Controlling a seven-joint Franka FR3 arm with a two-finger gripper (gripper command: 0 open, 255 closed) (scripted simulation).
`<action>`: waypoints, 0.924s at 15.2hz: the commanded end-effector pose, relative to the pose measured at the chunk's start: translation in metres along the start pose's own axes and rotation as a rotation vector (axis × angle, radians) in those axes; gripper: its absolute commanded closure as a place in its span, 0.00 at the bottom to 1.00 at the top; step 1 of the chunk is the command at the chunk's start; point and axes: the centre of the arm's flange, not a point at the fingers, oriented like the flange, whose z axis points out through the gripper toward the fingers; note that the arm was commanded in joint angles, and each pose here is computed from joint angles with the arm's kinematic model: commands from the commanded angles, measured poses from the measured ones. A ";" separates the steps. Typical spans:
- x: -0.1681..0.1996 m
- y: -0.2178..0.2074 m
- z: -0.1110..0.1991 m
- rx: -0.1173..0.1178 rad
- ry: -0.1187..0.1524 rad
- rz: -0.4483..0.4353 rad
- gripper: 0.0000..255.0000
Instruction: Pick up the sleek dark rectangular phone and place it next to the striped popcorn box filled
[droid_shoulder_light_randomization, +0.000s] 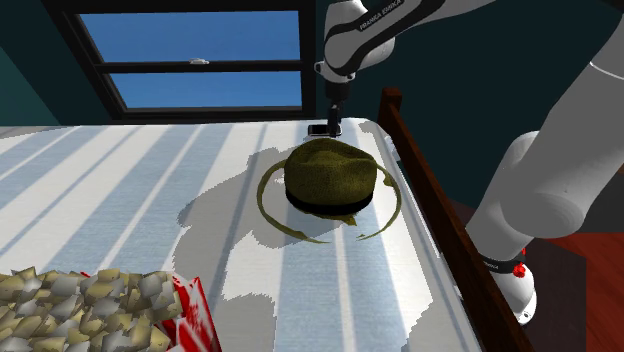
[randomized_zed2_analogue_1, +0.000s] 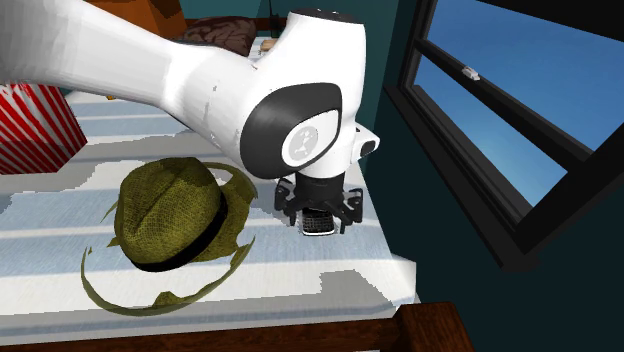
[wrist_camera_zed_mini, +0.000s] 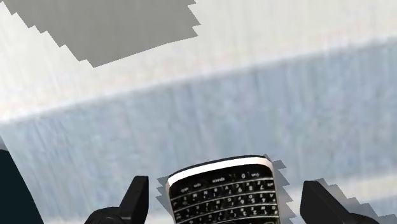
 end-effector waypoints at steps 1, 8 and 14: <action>0.000 0.000 0.003 0.000 0.001 0.000 0.00; 0.000 0.000 0.003 0.000 0.001 0.000 1.00; 0.000 0.000 0.003 0.000 0.001 0.000 1.00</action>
